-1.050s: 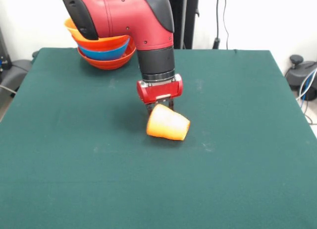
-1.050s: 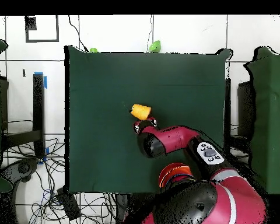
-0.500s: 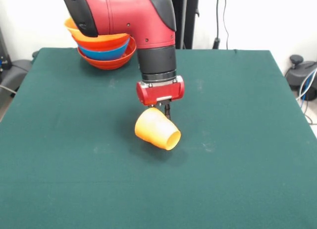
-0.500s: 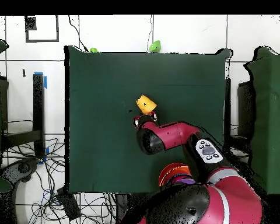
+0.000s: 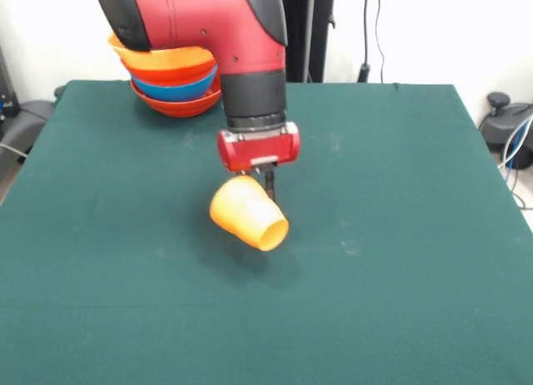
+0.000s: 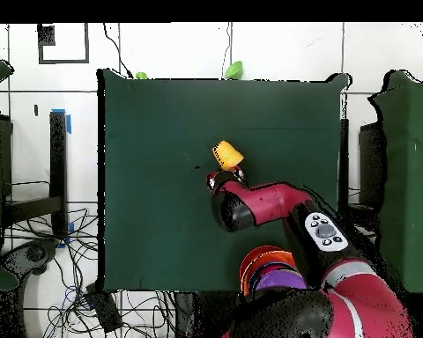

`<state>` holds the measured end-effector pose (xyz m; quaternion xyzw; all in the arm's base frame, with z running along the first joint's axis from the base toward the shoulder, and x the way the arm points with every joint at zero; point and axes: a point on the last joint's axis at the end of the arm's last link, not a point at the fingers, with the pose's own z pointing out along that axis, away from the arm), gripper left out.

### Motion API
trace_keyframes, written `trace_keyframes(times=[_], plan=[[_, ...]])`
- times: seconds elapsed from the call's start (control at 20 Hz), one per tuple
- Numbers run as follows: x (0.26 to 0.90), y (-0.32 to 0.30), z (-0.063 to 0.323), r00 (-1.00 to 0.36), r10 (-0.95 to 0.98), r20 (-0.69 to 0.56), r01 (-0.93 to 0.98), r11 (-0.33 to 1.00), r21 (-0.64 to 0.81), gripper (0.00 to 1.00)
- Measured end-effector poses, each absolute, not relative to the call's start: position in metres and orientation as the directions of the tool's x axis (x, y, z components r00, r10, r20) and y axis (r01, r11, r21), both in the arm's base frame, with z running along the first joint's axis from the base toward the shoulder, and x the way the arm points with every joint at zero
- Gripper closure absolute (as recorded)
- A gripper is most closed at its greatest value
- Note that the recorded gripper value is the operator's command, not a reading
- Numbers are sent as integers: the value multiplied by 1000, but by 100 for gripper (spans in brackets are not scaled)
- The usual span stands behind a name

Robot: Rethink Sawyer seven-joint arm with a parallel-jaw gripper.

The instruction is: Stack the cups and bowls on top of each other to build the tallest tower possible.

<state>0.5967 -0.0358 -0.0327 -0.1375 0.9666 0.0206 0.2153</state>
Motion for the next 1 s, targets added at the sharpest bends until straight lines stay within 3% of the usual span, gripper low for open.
trace_keyframes(times=[0.2,0.5,1.0], plan=[[597,-52,0,-917,-251,-311,-245,968,-59,100],[588,-50,75,-954,-298,-9,-291,936,-196,100],[583,-9,148,-899,-391,196,-436,833,-341,100]])
